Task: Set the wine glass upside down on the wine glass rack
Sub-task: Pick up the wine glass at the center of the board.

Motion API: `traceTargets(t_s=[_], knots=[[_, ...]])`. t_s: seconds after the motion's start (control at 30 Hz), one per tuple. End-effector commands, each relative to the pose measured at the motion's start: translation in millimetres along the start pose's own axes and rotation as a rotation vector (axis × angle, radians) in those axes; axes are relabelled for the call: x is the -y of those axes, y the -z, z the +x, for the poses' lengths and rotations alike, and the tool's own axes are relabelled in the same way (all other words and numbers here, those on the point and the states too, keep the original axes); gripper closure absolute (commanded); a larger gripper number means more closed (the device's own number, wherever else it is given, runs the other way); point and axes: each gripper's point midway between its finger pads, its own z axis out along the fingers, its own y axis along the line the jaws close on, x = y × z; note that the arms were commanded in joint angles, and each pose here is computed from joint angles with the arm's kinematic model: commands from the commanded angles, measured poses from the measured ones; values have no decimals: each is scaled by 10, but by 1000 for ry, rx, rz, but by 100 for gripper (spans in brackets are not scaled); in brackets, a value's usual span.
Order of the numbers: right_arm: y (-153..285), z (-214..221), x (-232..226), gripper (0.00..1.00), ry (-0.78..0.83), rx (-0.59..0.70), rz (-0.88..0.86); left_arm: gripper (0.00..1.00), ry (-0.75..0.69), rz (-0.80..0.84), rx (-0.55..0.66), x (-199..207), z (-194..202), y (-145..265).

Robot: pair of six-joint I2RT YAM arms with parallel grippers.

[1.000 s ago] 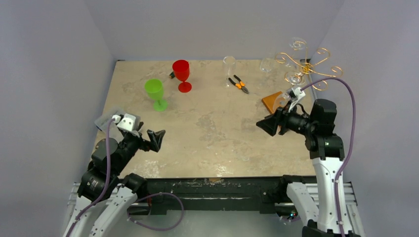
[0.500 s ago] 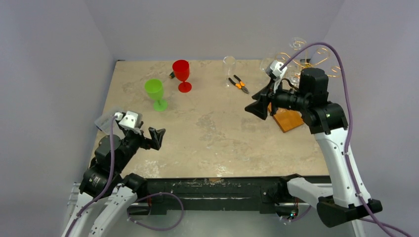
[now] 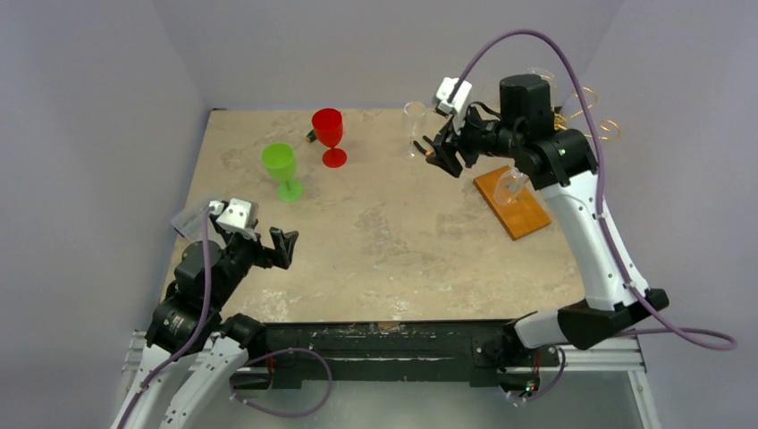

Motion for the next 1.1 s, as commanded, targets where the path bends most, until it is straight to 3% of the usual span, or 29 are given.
traceTargets(t_s=[0.0, 0.6, 0.9, 1.07], knots=[[-94, -136, 398, 40, 74, -27, 133, 4, -5, -14, 15, -30, -30, -24], [-907, 235, 1260, 39, 83, -216, 317, 4, -6, 22, 21, 32, -45, 1], [-1111, 316, 1645, 40, 84, -258, 451, 4, -6, 30, 13, 45, -34, -7], [-1145, 396, 1901, 46, 85, -295, 575, 4, -6, 32, 12, 48, -30, -3]])
